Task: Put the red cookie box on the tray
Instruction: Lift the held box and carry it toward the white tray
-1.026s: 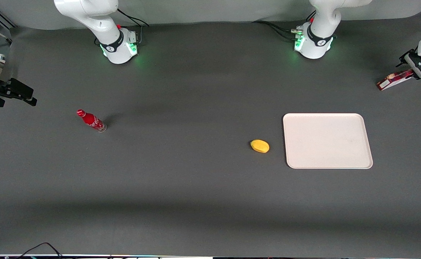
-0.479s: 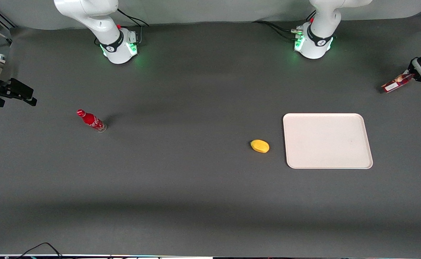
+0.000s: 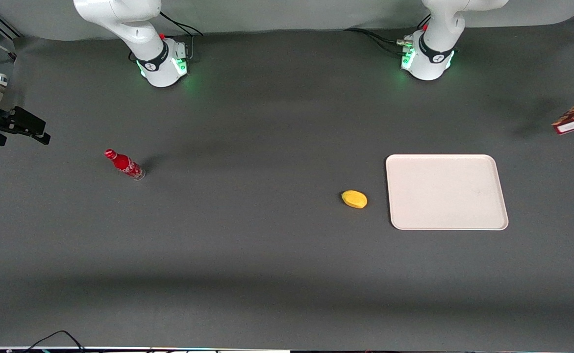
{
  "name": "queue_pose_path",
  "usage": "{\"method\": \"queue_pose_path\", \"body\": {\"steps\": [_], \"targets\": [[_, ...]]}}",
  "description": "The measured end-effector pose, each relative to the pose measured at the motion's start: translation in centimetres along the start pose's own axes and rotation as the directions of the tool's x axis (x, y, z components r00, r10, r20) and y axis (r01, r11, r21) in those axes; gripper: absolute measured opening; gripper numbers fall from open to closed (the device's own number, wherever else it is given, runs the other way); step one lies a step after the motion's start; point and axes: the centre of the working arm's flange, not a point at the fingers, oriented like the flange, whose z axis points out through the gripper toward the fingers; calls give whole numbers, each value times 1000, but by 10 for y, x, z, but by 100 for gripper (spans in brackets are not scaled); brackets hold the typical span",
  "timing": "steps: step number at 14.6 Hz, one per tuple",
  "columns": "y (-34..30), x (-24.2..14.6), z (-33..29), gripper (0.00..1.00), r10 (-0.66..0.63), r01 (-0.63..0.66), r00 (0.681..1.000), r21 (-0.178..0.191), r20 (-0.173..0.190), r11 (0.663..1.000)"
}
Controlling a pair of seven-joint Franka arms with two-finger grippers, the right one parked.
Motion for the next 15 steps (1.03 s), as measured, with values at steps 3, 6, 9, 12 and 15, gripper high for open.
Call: {"method": "queue_pose_path", "body": {"steps": [3, 6, 9, 12, 15], "targets": [[-5, 49, -81, 6, -70, 75, 994, -56, 83, 996], [5, 120, -151, 6, -221, 234, 961, -57, 168, 971], [28, 202, -195, 6, -445, 461, 867, -23, 224, 887], [39, 277, -196, 6, -655, 666, 715, 47, 245, 745], [32, 353, -179, 6, -806, 790, 571, 163, 159, 592]]}}
